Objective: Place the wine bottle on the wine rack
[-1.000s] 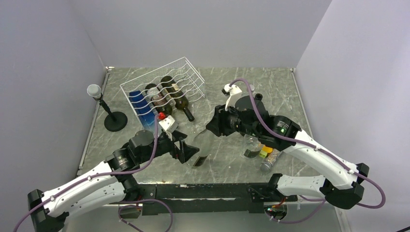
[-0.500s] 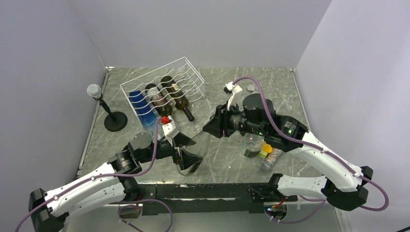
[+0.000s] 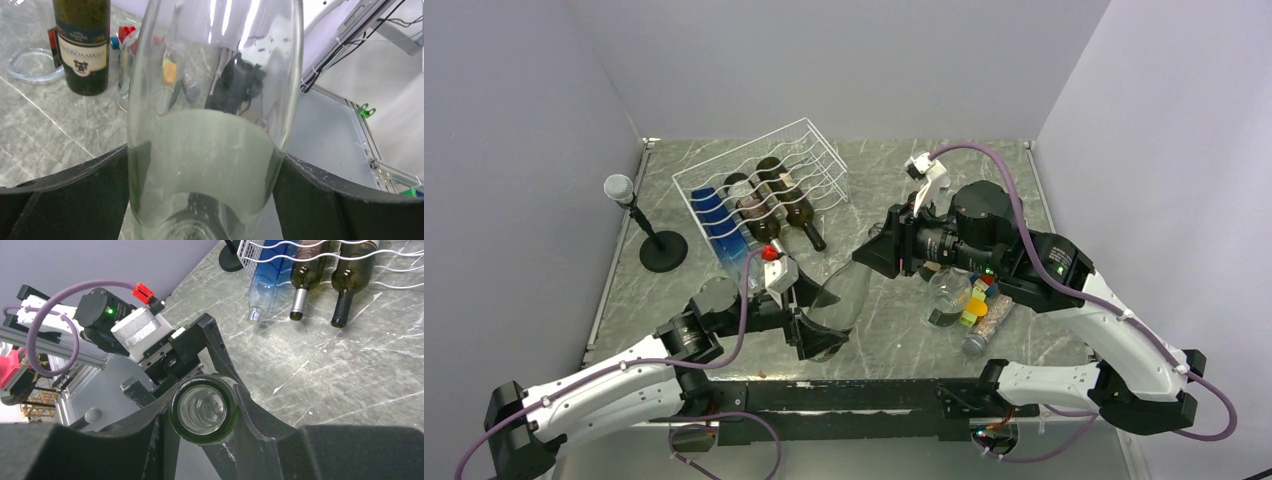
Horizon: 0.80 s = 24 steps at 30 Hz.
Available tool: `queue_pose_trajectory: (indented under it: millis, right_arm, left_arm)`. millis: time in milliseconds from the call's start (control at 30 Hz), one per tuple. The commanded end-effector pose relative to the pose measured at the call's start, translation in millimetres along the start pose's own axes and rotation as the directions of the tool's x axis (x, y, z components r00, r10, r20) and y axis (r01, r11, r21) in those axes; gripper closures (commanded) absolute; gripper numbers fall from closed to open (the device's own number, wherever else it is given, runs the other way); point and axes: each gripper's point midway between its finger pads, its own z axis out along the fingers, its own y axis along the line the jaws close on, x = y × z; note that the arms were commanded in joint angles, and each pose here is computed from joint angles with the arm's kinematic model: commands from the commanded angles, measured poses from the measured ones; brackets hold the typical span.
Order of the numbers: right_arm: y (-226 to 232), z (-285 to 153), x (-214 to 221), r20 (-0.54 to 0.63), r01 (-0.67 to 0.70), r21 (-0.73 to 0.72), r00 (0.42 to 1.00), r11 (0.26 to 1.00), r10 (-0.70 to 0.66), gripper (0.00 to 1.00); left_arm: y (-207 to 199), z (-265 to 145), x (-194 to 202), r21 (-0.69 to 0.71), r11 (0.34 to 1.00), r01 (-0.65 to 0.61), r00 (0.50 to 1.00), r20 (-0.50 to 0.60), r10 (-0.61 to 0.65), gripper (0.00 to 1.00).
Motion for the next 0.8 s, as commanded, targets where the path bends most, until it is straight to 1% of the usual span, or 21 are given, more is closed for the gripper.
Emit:
queue_pose_trajectory:
  millis: [0,100,200,433,533,567,667,700,733,767]
  right_arm:
    - [63,-40,-99,0.347,0.019,-0.229,0.936,0.973,0.064,1.00]
    - [64,-37,-98,0.342,0.014,-0.237,0.937,0.971,0.070,1.00]
    - [66,-35,-98,0.339,0.007,-0.252,0.937,0.968,0.081,1.00]
    - [60,-25,-87,0.322,-0.046,-0.264,0.937,0.963,0.133,1.00]
    - [60,-25,-83,0.315,-0.061,-0.270,0.938,0.961,0.148,1.00]
    - [59,-24,-81,0.311,-0.064,-0.268,0.939,0.961,0.149,1.00]
    - [55,-24,-77,0.303,-0.071,-0.257,0.941,0.964,0.150,1.00]
    - [54,-24,-76,0.302,-0.068,-0.254,0.942,0.965,0.146,1.00]
    - [54,-25,-74,0.298,-0.066,-0.250,0.944,0.966,0.142,1.00]
    - [52,-24,-72,0.294,-0.064,-0.241,0.946,0.968,0.136,1.00]
  left_arm:
    - [3,1,33,0.011,0.999,0.030,0.995,-0.100,-0.029,0.01]
    - [4,5,38,0.012,0.999,0.035,0.991,-0.129,-0.034,0.01]
    - [5,9,40,0.009,0.999,0.042,0.990,-0.135,-0.040,0.01]
    - [2,16,29,0.025,0.998,0.052,0.997,-0.066,-0.051,0.01]
    - [4,18,28,0.019,0.998,0.052,0.997,-0.054,-0.051,0.01]
    - [5,18,26,0.010,0.999,0.046,0.998,-0.054,-0.045,0.05]
    - [11,19,23,-0.027,0.999,0.027,0.998,-0.062,-0.029,0.43]
    - [13,20,22,-0.039,0.999,0.020,0.998,-0.064,-0.023,0.57]
    - [14,20,20,-0.044,0.999,0.008,0.998,-0.065,-0.011,0.83]
    - [16,20,19,-0.059,0.998,0.002,0.998,-0.069,-0.006,0.97]
